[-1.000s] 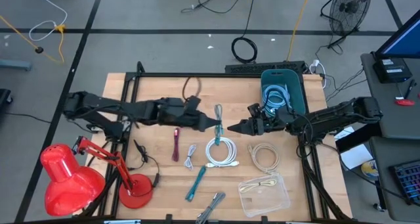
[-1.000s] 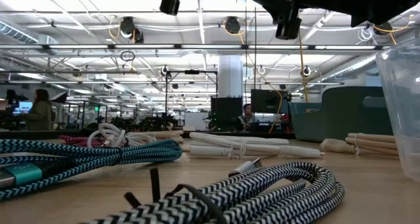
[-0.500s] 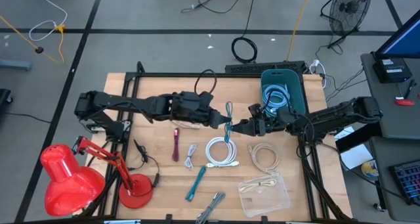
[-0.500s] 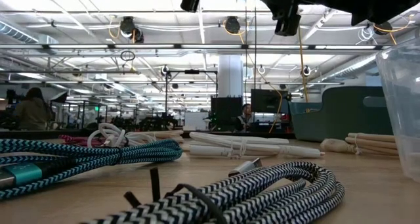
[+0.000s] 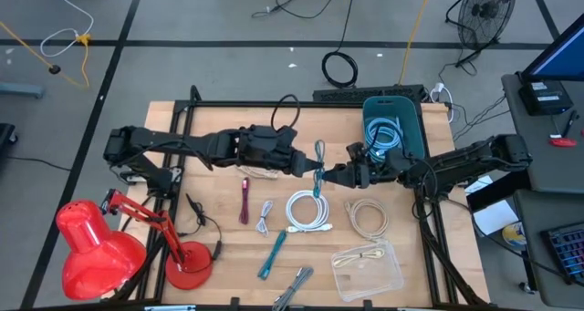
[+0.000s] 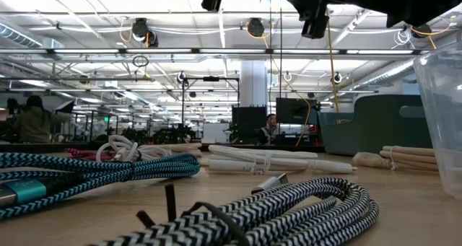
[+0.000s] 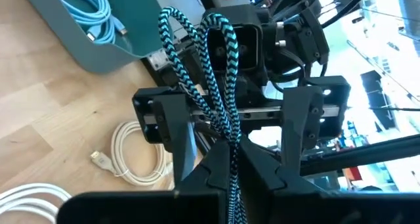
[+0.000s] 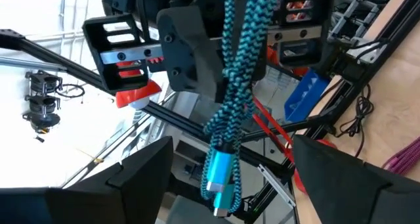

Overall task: Pick & Place USB Port
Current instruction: Put the top blue charger cable into the transparent bin

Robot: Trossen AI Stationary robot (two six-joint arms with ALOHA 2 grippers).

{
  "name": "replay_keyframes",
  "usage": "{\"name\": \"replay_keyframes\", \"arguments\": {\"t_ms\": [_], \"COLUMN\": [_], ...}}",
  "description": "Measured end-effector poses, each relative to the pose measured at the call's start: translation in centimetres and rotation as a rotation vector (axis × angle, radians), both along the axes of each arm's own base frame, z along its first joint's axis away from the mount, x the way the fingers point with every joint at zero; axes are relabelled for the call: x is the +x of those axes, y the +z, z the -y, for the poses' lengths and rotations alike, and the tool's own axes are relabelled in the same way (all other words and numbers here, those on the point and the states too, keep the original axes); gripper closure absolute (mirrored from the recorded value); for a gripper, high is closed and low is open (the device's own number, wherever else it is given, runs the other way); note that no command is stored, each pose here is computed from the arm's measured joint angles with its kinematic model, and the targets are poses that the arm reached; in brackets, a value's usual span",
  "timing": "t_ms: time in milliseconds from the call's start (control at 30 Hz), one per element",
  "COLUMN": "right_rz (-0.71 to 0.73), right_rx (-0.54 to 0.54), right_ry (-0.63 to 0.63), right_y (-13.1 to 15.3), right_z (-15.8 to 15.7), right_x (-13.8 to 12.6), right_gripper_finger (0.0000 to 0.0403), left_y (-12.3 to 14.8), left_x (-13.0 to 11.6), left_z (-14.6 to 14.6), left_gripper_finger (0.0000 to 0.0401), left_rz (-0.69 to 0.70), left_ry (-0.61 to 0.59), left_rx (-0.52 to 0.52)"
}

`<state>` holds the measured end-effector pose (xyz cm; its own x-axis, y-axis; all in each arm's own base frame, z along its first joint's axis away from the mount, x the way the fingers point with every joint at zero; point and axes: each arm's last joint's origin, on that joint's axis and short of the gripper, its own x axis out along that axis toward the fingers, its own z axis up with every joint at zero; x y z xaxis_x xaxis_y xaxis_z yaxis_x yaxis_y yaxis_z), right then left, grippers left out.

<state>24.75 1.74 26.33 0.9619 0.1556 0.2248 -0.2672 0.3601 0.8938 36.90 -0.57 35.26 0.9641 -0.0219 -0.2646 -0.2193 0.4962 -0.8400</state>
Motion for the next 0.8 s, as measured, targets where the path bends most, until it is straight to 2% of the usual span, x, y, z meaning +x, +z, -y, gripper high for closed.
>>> {"name": "replay_keyframes", "arguments": {"t_ms": [467,667,800], "right_rz": [0.008,0.027,0.035], "right_rx": [0.001,0.004,0.003], "right_ry": [-0.006,-0.023,-0.025], "right_y": [0.1,0.3,0.3], "right_z": [0.2,0.2,0.2], "right_x": [0.0,0.0,-0.1], "right_gripper_finger": [0.0179,0.0209,0.0215], "left_y": [0.2,-0.7,-1.5], "left_x": [0.1,1.1,2.1], "left_z": [0.3,0.6,0.9], "left_gripper_finger": [0.0395,0.0389,0.0394], "left_rz": [0.023,0.035,0.056], "left_ry": [-0.008,-0.040,-0.055], "left_rx": [-0.001,-0.030,-0.043]}}
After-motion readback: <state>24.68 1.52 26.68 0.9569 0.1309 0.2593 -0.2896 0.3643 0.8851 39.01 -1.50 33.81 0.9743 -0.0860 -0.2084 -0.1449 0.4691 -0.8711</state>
